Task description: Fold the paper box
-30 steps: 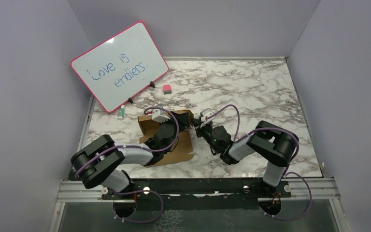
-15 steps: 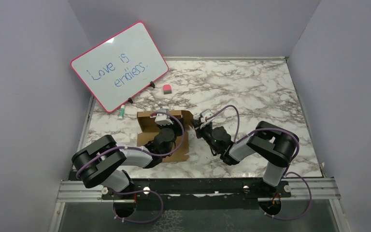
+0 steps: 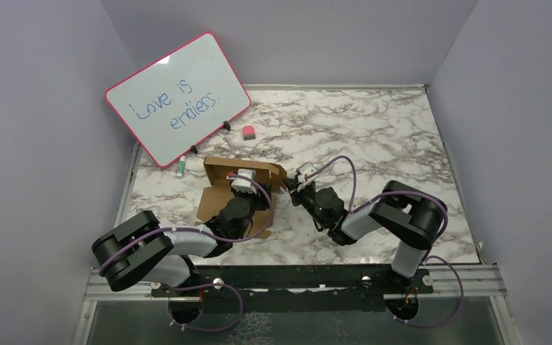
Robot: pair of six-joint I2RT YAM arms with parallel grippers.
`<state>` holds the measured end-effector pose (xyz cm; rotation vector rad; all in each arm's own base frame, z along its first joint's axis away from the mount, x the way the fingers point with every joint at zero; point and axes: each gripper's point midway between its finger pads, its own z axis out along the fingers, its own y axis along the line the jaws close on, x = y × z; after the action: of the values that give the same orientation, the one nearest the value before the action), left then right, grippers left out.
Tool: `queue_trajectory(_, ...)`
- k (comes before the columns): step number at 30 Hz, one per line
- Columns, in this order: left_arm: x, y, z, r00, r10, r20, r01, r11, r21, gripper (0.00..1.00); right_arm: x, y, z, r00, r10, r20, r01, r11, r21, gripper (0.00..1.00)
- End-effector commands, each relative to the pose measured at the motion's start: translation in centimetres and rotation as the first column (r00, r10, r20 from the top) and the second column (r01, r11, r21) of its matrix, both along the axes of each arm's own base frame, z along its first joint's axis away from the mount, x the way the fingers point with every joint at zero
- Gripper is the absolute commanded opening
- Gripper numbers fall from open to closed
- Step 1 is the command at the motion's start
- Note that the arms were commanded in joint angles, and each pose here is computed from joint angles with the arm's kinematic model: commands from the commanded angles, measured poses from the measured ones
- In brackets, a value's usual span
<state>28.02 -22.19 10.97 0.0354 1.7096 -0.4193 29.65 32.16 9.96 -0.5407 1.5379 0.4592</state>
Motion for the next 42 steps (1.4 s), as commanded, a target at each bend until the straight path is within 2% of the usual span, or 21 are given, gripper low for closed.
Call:
queue_trajectory(1, -1.9, -0.2, -1.1, 0.994, -0.112, -0.004, 0.112, 0.991, 0.066, 0.59, -0.1, 0.7, 1.1, 1.000, 0.024, 0.020, -0.024, 1.000, 0.007, 0.01)
queue_trajectory(5, -2.5, -0.6, -1.9, 0.989, -0.144, -0.017, 0.145, 0.985, 0.091, 0.63, -0.1, 0.8, 0.9, 1.000, 0.026, 0.018, -0.026, 1.000, 0.004, 0.01)
queue_trajectory(9, -1.6, -1.4, -3.0, 0.990, -0.137, -0.025, 0.139, 0.977, 0.162, 0.66, -0.2, 1.1, 0.6, 0.999, 0.041, 0.009, -0.041, 0.999, 0.003, 0.01)
queue_trajectory(22, 1.4, -2.3, -5.7, 0.999, -0.043, 0.024, 0.036, 0.970, 0.241, 0.68, -0.8, 1.4, 0.4, 0.997, 0.073, -0.009, -0.073, 0.997, 0.000, 0.01)
queue_trajectory(33, 1.6, 0.8, -4.1, 0.990, 0.093, 0.104, -0.111, 0.977, 0.183, 0.49, -0.8, 1.3, 0.3, 0.997, 0.076, -0.005, -0.076, 0.997, -0.013, 0.01)
queue_trajectory(37, 1.6, 1.1, -4.6, 0.991, 0.103, 0.083, -0.116, 0.979, 0.169, 0.48, -0.9, 1.5, 0.3, 0.996, 0.088, -0.008, -0.088, 0.996, -0.014, 0.01)
queue_trajectory(42, 0.8, 2.2, -6.6, 0.992, 0.128, 0.021, -0.129, 0.989, 0.071, 0.43, -1.4, 1.8, 0.6, 0.993, 0.110, -0.035, -0.110, 0.994, 0.004, 0.01)
